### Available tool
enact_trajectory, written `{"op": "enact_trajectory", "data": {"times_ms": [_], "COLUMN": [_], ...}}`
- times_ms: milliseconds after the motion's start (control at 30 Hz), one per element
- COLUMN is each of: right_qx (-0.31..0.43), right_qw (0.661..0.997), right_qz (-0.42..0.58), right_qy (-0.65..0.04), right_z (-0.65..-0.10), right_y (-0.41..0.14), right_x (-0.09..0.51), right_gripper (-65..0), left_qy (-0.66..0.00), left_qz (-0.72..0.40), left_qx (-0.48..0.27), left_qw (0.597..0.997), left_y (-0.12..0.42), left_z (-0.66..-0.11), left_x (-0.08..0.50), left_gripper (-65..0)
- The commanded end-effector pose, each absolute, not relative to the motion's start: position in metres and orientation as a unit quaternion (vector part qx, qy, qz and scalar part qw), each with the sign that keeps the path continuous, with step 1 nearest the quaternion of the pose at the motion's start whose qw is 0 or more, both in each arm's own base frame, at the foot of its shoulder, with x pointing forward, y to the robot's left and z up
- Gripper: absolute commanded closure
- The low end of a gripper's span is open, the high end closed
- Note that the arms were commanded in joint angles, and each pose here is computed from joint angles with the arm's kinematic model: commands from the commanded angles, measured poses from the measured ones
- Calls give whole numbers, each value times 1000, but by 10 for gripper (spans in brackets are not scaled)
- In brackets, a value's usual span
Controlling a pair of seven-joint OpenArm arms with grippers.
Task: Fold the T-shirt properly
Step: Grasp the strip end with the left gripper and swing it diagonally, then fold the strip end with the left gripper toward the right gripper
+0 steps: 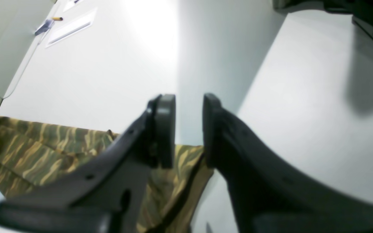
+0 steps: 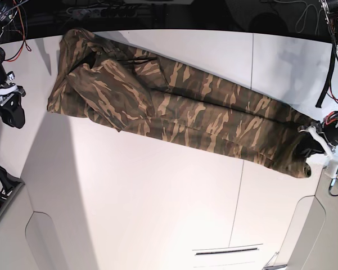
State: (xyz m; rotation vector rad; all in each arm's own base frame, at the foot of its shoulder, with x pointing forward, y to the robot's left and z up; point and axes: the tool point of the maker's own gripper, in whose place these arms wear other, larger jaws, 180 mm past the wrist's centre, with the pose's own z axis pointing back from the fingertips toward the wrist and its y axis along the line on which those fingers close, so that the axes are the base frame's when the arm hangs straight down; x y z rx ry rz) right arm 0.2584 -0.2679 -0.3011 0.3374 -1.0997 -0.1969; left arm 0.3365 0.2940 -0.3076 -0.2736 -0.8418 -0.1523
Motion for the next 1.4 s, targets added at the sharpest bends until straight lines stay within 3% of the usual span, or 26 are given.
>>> {"op": "enact_trajectory", "data": {"times_ms": [0, 333, 533, 1033, 1267, 1367], "right_qx": [157, 200, 194, 250, 272, 285], "right_qw": [827, 850, 871, 891, 892, 888], "right_qz": [-82, -78, -86, -136, -118, -120], "right_qy": [-534, -481, -442, -354, -340, -341], "right_z": [-288, -304, -326, -393, -398, -400], "right_y": [-270, -253, -254, -234, -212, -200], "right_x": [262, 248, 220, 183, 185, 186], "right_gripper": [-152, -155, -326, -330, -330, -330], "left_qy": [-428, -368, -339, -333, -331, -333], "left_qz": [-92, -199, -219, -203, -189, -182], "left_qx": [-147, -245, -300, -379, -407, -425], "left_qw": [887, 875, 864, 839, 830, 822], "left_y": [284, 161, 113, 47, 28, 18], "left_z": [-288, -313, -326, -329, -330, -326], "left_x": [344, 321, 306, 294, 287, 285], "left_gripper": [0, 0, 0, 0, -235, -293]}}
